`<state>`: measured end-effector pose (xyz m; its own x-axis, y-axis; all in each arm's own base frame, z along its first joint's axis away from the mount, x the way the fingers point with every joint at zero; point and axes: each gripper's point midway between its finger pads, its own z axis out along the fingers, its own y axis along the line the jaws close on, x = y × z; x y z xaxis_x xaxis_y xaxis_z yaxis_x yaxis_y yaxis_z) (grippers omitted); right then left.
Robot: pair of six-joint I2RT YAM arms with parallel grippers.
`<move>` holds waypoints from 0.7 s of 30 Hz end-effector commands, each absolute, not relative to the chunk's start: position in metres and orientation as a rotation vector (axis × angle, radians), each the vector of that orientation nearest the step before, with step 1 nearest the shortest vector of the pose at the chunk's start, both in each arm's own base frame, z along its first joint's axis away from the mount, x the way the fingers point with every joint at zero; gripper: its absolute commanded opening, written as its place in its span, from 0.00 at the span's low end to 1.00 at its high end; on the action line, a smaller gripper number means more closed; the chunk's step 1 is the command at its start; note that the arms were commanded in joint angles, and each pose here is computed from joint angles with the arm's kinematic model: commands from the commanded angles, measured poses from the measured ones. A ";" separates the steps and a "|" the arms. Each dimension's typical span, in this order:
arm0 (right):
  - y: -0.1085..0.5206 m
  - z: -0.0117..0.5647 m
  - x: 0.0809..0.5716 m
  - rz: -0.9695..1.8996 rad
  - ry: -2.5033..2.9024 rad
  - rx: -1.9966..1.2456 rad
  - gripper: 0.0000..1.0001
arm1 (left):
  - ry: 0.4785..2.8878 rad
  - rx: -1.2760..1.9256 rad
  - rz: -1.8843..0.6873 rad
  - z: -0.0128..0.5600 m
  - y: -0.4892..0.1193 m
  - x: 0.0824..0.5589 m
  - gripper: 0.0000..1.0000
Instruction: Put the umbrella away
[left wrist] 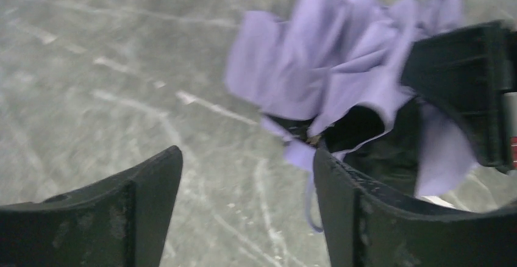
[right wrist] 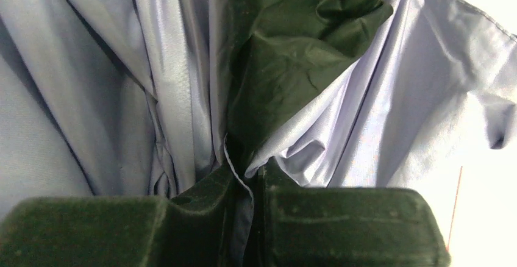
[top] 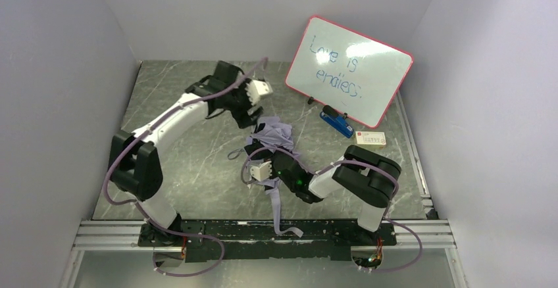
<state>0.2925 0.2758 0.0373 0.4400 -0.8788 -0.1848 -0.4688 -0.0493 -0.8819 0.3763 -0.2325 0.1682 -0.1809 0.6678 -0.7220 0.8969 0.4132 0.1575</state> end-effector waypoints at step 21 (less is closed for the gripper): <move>0.245 -0.031 0.258 -0.578 1.253 -1.937 0.09 | 1.653 0.993 -0.573 0.293 -0.286 0.433 1.00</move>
